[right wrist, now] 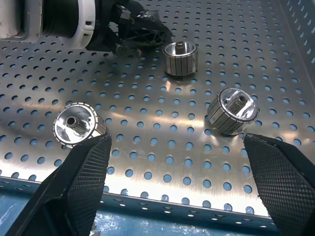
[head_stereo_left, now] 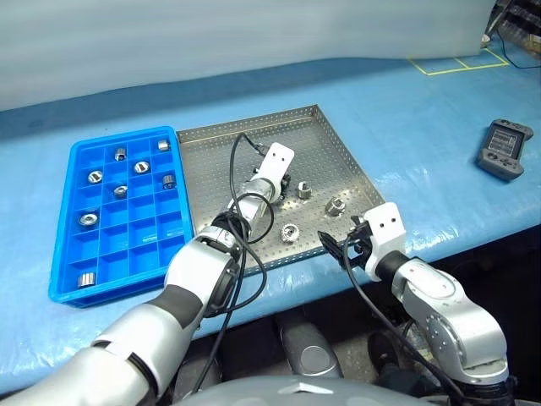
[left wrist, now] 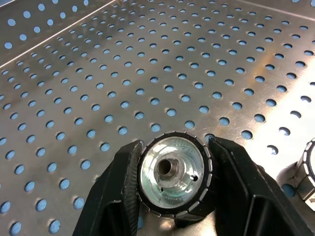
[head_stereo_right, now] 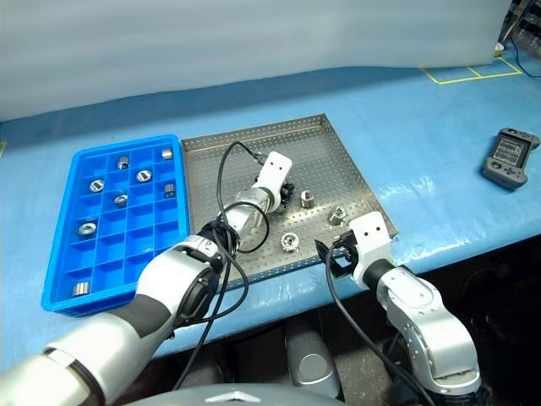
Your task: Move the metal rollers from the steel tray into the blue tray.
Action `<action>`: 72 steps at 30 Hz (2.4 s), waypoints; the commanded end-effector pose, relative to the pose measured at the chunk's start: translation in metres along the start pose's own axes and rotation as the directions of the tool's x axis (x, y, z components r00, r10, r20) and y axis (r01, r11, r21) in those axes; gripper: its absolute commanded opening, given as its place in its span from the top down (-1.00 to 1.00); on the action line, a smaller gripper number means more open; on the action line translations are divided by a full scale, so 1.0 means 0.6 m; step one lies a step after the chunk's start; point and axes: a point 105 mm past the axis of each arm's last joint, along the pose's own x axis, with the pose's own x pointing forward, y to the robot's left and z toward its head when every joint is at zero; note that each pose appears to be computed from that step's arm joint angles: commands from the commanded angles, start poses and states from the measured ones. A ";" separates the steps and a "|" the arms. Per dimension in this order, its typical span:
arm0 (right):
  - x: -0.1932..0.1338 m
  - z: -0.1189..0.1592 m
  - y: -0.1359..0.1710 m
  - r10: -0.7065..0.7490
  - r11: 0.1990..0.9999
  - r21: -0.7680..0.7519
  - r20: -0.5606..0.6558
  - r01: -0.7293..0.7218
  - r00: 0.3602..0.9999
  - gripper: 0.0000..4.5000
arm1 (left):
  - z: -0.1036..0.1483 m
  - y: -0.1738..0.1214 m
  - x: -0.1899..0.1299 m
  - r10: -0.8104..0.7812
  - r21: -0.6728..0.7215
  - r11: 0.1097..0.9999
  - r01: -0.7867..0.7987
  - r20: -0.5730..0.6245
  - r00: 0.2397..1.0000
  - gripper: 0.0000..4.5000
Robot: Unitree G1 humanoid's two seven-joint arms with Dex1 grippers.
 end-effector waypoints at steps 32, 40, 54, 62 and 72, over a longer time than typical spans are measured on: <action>0.052 0.051 0.057 0.319 0.945 -0.097 0.047 -0.314 0.946 -1.00 | -0.067 0.204 -0.325 0.611 -0.172 0.762 -0.624 -0.127 0.782 0.17; 0.046 0.052 0.041 0.255 0.965 -0.084 0.060 -0.249 0.965 -1.00 | -0.081 0.202 -0.300 0.596 -0.126 0.781 -0.611 -0.139 0.791 -0.43; 0.046 0.051 -0.116 -0.283 0.959 -0.021 0.055 0.284 0.958 -1.00 | 0.033 0.030 -0.281 -0.082 -0.078 0.991 0.110 0.298 0.951 -0.86; 0.081 0.015 -0.129 -0.278 0.954 0.114 -0.010 0.278 0.960 -1.00 | 0.003 -0.006 -0.273 -0.232 0.014 0.972 0.235 0.227 0.946 -0.86; 0.108 0.002 -0.136 -0.273 0.952 0.134 -0.024 0.274 0.962 -0.30 | -0.031 -0.007 -0.269 -0.265 0.000 0.963 0.268 0.153 0.952 -0.87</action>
